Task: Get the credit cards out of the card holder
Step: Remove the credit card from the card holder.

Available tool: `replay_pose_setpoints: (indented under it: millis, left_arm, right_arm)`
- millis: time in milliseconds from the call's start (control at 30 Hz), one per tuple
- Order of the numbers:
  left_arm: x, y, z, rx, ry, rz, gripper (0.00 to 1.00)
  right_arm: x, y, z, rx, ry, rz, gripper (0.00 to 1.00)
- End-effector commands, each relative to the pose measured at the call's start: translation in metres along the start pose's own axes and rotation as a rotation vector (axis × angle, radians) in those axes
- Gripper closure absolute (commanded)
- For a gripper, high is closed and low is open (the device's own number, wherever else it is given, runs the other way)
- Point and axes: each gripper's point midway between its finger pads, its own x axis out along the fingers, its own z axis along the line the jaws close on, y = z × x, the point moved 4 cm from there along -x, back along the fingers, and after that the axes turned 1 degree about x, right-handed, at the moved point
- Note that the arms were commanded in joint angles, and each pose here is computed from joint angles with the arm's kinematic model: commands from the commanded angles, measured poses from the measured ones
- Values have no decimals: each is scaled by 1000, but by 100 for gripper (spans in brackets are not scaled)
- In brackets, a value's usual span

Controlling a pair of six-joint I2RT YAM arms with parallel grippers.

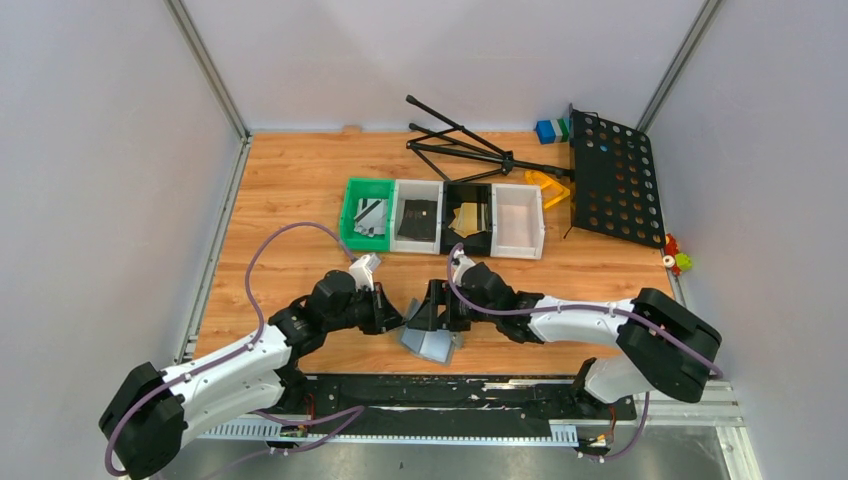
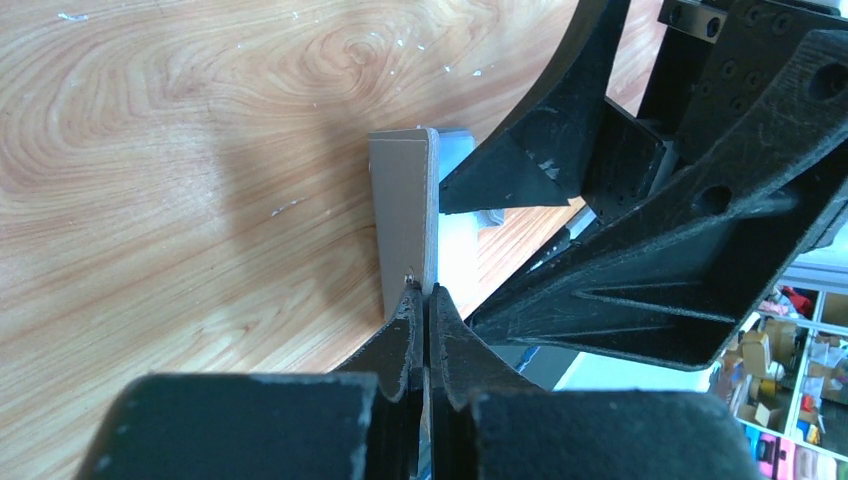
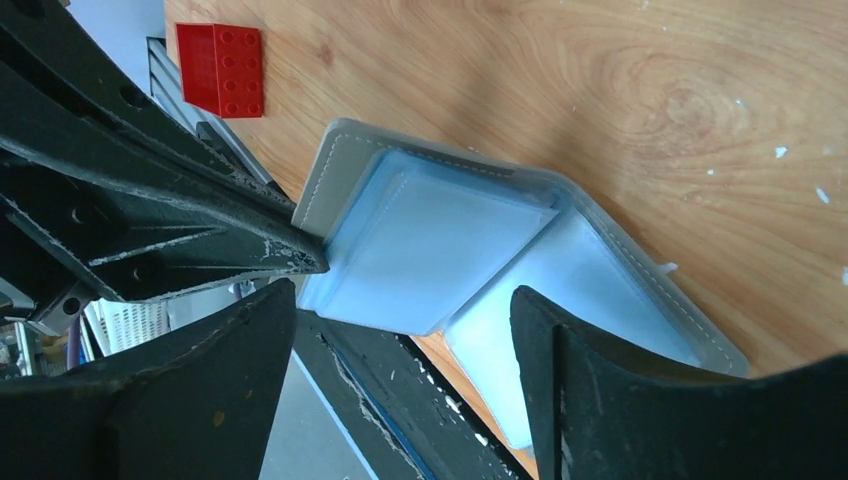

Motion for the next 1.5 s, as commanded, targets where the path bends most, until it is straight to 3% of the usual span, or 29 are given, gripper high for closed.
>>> replay_pose_setpoints:
  millis: [0, 133, 367, 600, 900, 1233, 1467]
  left_arm:
    - [-4, -14, -17, 20, 55, -49, 100]
    - [-4, -14, -17, 12, 59, -51, 100]
    - [-4, -14, -17, 10, 60, -55, 100]
    - [-4, -14, -20, 2, 79, -57, 100]
    - [-2, -12, -19, -9, 84, -57, 100]
    - [-3, -13, -19, -12, 83, -58, 100]
    - [-4, -14, -16, -8, 58, -67, 100]
  right_arm:
    - [6, -14, 18, 12, -75, -44, 23]
    - [11, -12, 19, 20, -87, -28, 19]
    - [11, -10, 10, 27, -53, -31, 35]
    - [13, -10, 10, 25, -43, -28, 33]
    - [21, -6, 5, 5, 2, -16, 39]
    - [24, -5, 4, -5, 44, -8, 35]
    - [16, 1, -19, -22, 181, 6, 48]
